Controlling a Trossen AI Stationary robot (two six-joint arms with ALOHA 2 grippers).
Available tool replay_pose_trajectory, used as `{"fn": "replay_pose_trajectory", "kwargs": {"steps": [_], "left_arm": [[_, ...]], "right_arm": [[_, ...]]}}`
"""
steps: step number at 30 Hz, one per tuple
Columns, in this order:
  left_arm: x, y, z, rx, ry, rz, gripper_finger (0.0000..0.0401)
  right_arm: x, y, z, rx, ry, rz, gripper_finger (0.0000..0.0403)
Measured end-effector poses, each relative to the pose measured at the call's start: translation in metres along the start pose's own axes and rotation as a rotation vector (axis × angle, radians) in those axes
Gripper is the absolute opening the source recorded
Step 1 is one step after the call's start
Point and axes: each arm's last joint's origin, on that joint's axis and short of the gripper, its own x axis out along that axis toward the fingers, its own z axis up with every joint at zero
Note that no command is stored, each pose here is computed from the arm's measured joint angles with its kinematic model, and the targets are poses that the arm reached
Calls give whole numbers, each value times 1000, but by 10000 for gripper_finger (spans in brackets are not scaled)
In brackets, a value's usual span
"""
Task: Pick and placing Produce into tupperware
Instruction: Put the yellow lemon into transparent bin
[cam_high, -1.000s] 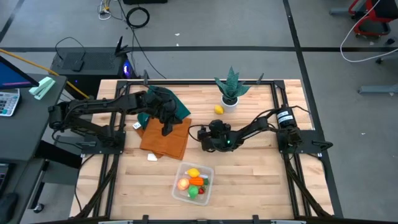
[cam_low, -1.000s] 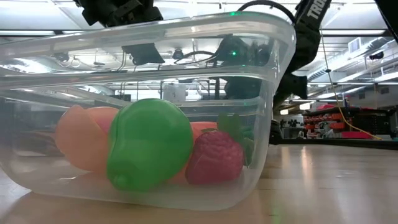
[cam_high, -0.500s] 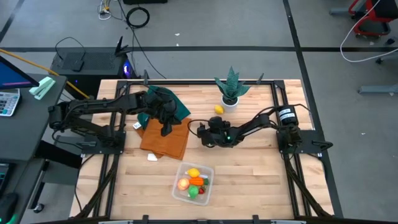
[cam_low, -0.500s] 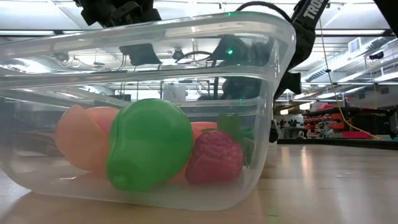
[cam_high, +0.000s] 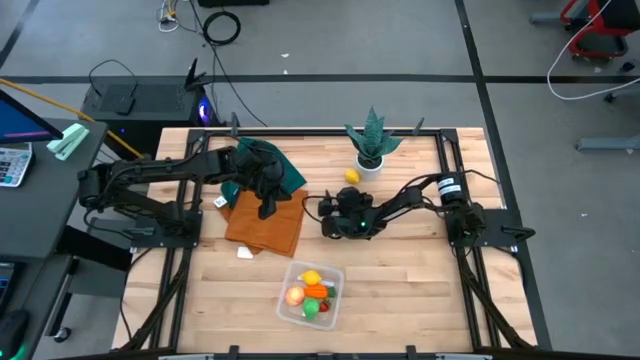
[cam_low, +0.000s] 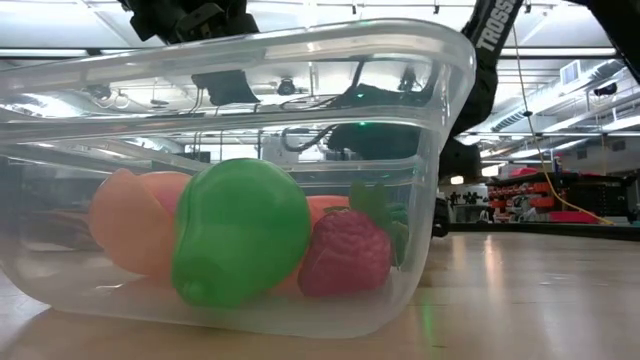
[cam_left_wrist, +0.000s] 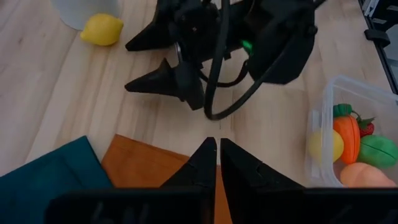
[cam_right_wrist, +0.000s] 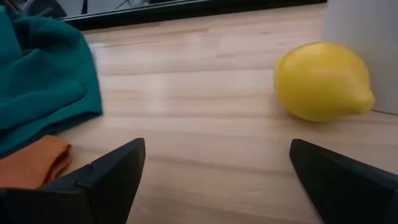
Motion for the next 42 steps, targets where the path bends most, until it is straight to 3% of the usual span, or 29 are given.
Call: {"fn": "replay_pose_trajectory", "kwargs": {"steps": [11,30,42], "left_arm": [[0,0,0,3,2,0,25],[0,0,-1,-3,10,0,26],[0,0,-1,1,14,0,31]], "right_arm": [[24,45,-13,-141,-74,-34,369],[31,38,-11,-39,-29,-135,352],[31,37,-11,-109,-19,-151,337]]}}
